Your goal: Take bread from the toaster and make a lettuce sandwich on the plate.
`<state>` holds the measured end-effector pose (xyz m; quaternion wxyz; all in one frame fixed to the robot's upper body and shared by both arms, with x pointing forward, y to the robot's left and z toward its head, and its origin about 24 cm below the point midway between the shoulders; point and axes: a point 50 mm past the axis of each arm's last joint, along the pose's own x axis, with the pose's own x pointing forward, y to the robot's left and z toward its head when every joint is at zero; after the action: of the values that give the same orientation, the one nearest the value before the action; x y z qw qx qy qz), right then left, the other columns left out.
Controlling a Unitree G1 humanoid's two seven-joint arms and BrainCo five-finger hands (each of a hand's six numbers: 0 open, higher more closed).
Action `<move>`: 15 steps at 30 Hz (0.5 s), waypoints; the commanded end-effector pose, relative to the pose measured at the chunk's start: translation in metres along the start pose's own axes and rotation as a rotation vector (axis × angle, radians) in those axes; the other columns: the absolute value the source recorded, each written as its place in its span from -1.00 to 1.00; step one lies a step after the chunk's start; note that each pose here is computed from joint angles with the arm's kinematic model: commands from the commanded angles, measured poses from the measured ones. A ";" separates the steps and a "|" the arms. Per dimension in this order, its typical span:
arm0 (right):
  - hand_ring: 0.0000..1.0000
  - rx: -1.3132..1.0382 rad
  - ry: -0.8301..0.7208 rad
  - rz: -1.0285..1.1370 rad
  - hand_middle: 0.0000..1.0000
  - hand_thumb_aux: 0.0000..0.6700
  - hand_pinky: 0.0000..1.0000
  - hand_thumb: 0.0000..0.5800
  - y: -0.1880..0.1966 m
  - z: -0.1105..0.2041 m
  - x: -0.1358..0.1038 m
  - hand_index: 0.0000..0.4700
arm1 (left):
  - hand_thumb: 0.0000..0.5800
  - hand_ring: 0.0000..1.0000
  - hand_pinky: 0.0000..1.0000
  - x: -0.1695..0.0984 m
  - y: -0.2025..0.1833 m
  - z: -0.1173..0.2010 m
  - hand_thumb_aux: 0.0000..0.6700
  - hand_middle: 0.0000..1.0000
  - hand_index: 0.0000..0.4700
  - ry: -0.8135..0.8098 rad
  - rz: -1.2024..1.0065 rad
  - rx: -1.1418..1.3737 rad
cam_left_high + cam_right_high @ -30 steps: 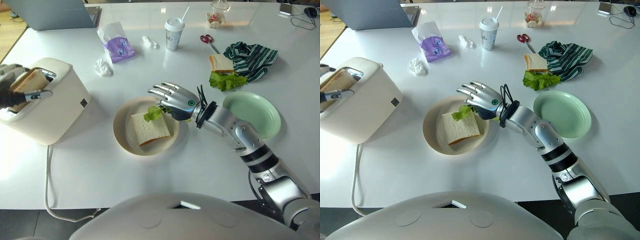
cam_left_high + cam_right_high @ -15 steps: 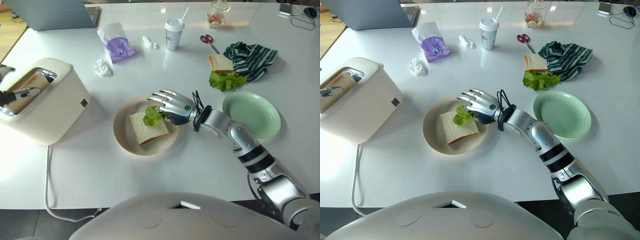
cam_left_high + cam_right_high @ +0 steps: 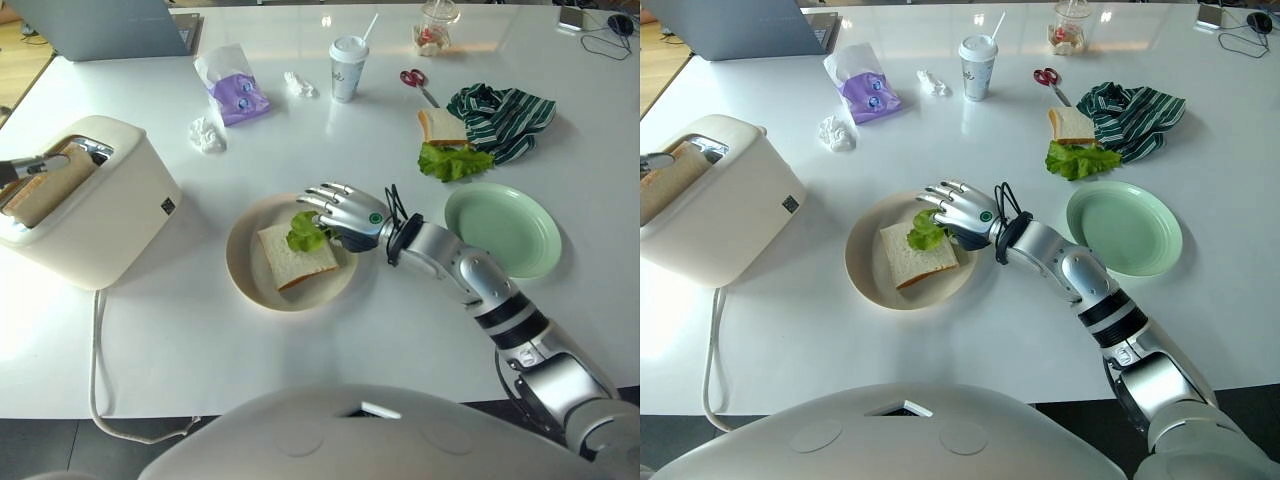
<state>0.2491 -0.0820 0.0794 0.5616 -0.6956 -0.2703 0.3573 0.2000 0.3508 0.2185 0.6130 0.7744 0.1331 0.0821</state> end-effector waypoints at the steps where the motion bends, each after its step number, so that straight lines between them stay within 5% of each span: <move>1: -1.00 0.000 -0.020 0.010 -1.00 1.00 -1.00 1.00 0.000 0.007 0.000 1.00 | -0.67 -1.00 -1.00 0.000 -0.016 0.001 -0.83 -1.00 -0.83 -0.019 -0.102 0.008; 4: -1.00 -0.007 -0.031 -0.016 -1.00 1.00 -1.00 1.00 -0.008 0.010 0.001 1.00 | -0.24 -1.00 -1.00 0.000 -0.025 0.002 -0.58 -1.00 -0.58 -0.024 -0.147 0.012; 9: -1.00 -0.026 -0.049 -0.039 -1.00 1.00 -1.00 1.00 -0.019 0.014 0.008 1.00 | -0.33 -1.00 -1.00 0.000 -0.026 0.002 -0.63 -1.00 -0.63 -0.017 -0.151 0.013; 15: -1.00 -0.029 -0.097 -0.027 -1.00 1.00 -1.00 1.00 -0.017 0.026 0.021 1.00 | 0.04 -1.00 -1.00 -0.001 -0.027 0.005 -0.39 -1.00 -0.39 -0.025 -0.158 0.023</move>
<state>0.2422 -0.0524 0.0933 0.5537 -0.6798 -0.3133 0.3649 0.1983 0.3525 0.1952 0.6134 0.7690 0.1769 0.0333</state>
